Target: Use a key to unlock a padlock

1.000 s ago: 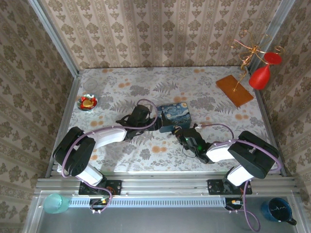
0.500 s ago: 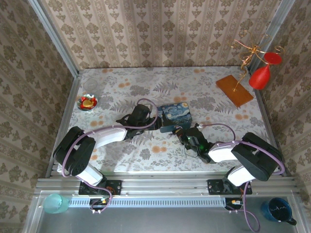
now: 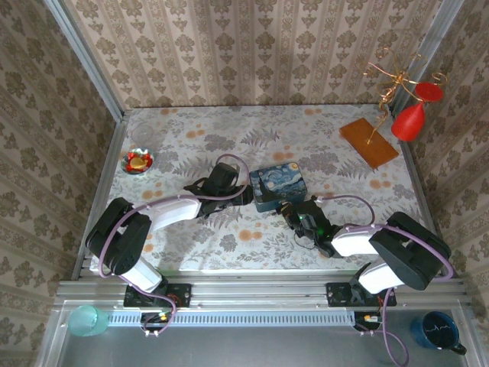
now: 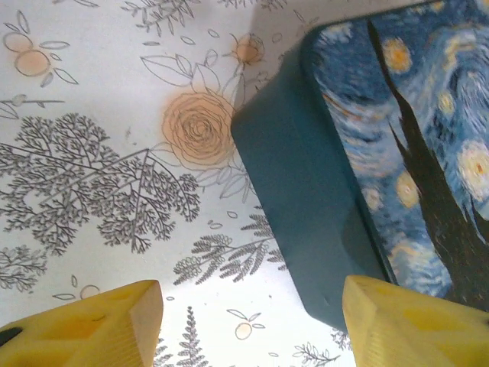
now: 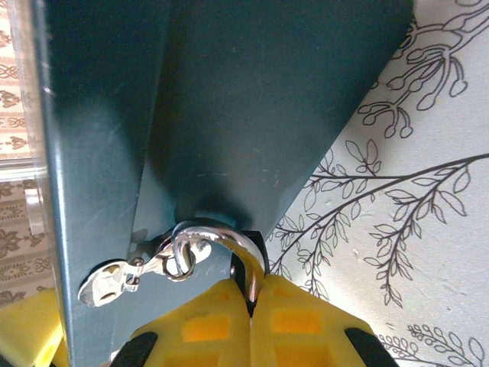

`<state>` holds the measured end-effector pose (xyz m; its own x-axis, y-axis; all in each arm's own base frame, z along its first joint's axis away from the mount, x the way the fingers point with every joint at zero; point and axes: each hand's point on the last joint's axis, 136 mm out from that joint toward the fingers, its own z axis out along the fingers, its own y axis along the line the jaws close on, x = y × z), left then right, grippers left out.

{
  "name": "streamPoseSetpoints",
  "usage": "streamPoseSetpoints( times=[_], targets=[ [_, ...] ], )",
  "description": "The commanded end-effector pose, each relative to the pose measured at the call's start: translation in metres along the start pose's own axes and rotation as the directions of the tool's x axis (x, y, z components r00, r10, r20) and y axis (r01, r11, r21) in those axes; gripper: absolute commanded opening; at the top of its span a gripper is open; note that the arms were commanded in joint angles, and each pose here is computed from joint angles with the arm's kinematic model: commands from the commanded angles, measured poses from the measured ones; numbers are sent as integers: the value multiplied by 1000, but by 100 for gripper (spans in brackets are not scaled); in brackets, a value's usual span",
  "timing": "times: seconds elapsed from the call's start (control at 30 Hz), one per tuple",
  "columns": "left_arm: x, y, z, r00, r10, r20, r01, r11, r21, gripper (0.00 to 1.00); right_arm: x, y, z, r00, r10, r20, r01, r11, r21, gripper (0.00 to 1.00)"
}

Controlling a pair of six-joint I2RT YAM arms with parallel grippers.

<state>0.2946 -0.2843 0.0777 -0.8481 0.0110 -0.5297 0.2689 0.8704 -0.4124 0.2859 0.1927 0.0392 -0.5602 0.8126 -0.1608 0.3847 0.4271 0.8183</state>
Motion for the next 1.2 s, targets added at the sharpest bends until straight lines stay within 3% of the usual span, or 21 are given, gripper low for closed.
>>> streamPoseSetpoints(
  times=[0.0,0.2,0.37,0.6,0.8,1.17],
  targets=[
    [-4,-22,-4,998,62,-9,-62,997,45,64,0,5,5,1000,2,-22,-2,1000,-7,0],
    [-11,-35,-12,996,82,28,-84,995,62,66,-7,4,0,1000,-16,-2,16,1000,-7,0],
    [-5,-33,7,997,82,-17,-81,996,43,66,-8,11,-4,1000,-23,-6,23,999,-47,0],
    [4,-4,17,997,55,-49,-59,995,-82,66,-16,9,-8,1000,-14,7,15,998,-66,0],
    [7,7,19,998,36,-54,-42,993,-106,66,-20,30,-17,998,-56,15,58,989,-134,0],
    [6,3,20,998,41,-56,-46,995,-91,66,-21,-12,-23,998,-68,11,67,997,37,0]
  ],
)
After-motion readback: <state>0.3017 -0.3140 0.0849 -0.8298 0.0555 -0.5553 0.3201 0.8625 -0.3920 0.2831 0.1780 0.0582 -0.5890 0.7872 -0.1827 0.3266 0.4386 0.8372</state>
